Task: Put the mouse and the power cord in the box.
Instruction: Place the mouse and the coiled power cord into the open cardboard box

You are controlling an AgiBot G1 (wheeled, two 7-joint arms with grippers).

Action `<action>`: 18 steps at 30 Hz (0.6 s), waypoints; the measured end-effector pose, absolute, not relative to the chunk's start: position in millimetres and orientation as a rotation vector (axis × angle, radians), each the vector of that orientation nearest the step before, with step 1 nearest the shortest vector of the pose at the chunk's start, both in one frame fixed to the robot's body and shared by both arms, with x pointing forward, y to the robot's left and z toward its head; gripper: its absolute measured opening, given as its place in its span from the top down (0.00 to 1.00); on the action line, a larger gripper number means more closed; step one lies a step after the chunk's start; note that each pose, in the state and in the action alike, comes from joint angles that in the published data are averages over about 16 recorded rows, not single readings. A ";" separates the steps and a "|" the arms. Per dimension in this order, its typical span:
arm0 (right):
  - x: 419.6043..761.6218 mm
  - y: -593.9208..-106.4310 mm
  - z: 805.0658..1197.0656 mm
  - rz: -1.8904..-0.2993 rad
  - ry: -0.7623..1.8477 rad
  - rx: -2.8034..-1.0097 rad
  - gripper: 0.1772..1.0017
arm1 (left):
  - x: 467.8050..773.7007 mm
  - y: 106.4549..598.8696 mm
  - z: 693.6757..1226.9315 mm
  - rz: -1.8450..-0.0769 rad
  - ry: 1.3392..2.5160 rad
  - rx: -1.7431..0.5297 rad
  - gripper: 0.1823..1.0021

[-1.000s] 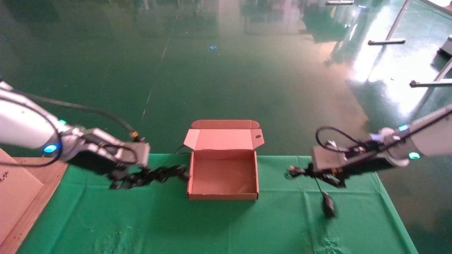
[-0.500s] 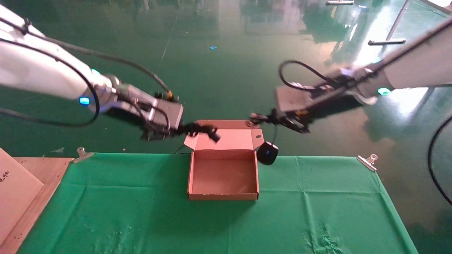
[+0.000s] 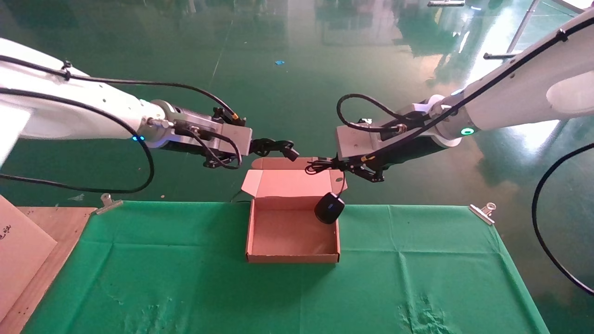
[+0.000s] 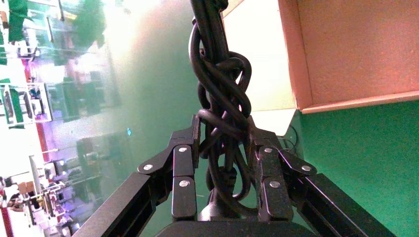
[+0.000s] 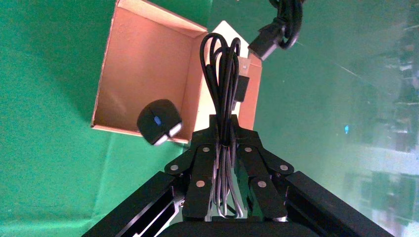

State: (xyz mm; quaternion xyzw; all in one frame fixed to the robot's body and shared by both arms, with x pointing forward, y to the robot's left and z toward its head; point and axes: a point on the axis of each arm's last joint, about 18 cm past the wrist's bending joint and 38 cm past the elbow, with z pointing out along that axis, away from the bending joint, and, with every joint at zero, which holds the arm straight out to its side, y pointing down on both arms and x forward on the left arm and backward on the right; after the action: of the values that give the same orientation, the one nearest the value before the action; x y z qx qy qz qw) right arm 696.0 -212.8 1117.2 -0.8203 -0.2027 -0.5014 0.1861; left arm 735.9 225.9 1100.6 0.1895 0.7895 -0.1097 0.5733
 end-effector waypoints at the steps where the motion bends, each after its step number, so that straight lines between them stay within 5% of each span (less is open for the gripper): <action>1: 696.4 -212.6 1117.3 -1.415 -0.570 -2.310 0.95 | 737.2 224.0 1098.3 -0.264 1.844 0.447 0.77; 18: 689.7 -227.1 1117.4 -1.390 -0.571 -2.311 0.95 | 771.6 177.4 993.1 -0.384 1.698 0.473 0.78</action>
State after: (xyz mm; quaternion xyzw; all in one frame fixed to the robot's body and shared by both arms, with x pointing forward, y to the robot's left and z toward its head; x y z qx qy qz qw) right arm 689.7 -227.1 1117.4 -0.8228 -0.2034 -0.4949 0.1916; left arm 771.6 177.4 993.1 0.2057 0.7385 -0.1668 0.6200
